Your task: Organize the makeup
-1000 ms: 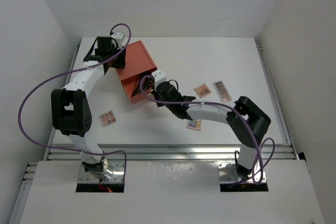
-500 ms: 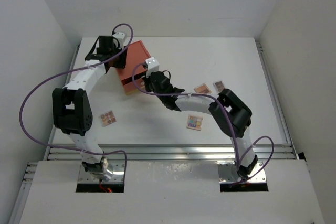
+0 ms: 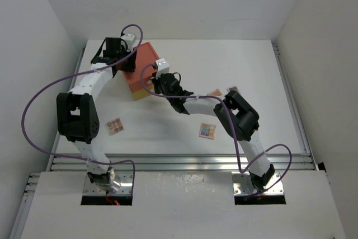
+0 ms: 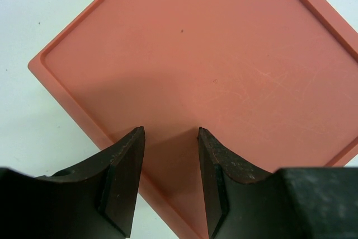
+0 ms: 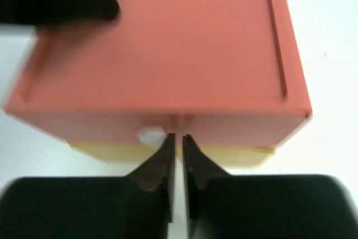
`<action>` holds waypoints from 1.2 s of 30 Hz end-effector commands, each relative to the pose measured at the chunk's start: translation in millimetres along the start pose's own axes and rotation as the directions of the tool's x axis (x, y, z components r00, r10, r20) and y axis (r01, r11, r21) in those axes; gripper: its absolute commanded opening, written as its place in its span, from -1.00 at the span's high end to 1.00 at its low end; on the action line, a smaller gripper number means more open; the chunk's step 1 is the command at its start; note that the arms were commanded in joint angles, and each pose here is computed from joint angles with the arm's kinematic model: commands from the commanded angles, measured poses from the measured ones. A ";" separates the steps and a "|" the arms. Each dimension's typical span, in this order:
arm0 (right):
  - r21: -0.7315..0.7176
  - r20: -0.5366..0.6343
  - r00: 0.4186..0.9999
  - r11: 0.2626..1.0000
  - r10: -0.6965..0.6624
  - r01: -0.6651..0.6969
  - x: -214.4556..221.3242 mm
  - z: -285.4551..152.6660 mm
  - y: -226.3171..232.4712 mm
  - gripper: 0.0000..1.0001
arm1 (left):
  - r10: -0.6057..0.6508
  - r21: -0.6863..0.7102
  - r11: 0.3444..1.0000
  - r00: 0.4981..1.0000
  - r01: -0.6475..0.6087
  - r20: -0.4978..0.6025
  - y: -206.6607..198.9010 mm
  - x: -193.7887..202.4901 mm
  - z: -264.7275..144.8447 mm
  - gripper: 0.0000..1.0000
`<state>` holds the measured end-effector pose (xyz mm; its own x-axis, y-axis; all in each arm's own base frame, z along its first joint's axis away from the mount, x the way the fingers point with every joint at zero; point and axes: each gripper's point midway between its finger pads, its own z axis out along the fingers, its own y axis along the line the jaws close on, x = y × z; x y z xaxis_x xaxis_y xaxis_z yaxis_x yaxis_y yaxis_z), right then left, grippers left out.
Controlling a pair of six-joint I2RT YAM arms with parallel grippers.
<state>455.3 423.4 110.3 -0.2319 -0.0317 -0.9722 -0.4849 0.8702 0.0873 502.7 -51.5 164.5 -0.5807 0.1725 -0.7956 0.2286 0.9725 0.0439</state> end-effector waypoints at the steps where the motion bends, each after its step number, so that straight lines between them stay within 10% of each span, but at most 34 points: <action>1: -0.056 -0.022 1.000 0.998 -0.005 0.004 13.3 -18.4 7.9 0.76 | -0.001 0.061 0.998 0.977 0.014 -0.212 -14.6 62.1 8.4 0.03; 3: -0.063 -0.070 0.997 0.998 -0.014 0.009 27.1 -31.3 11.7 0.37 | -0.001 0.061 0.998 0.977 0.014 -0.212 -14.6 62.1 8.4 0.03; 12: -0.046 -0.144 0.987 0.996 0.071 -0.078 63.2 -8.9 24.1 -0.05 | -0.002 0.071 0.997 0.975 0.018 -0.221 -16.4 65.8 11.2 0.03; 36: 0.055 -0.041 0.998 0.998 0.045 -0.043 45.3 27.8 11.2 0.24 | -0.018 0.061 0.998 0.975 0.032 -0.222 -12.2 65.4 13.2 0.03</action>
<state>446.6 430.3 19.8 -0.3781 -0.0876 -0.9216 -0.4149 0.9060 0.0841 505.1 -54.9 164.2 -0.5810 0.1756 -0.7947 0.2478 0.9683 0.0329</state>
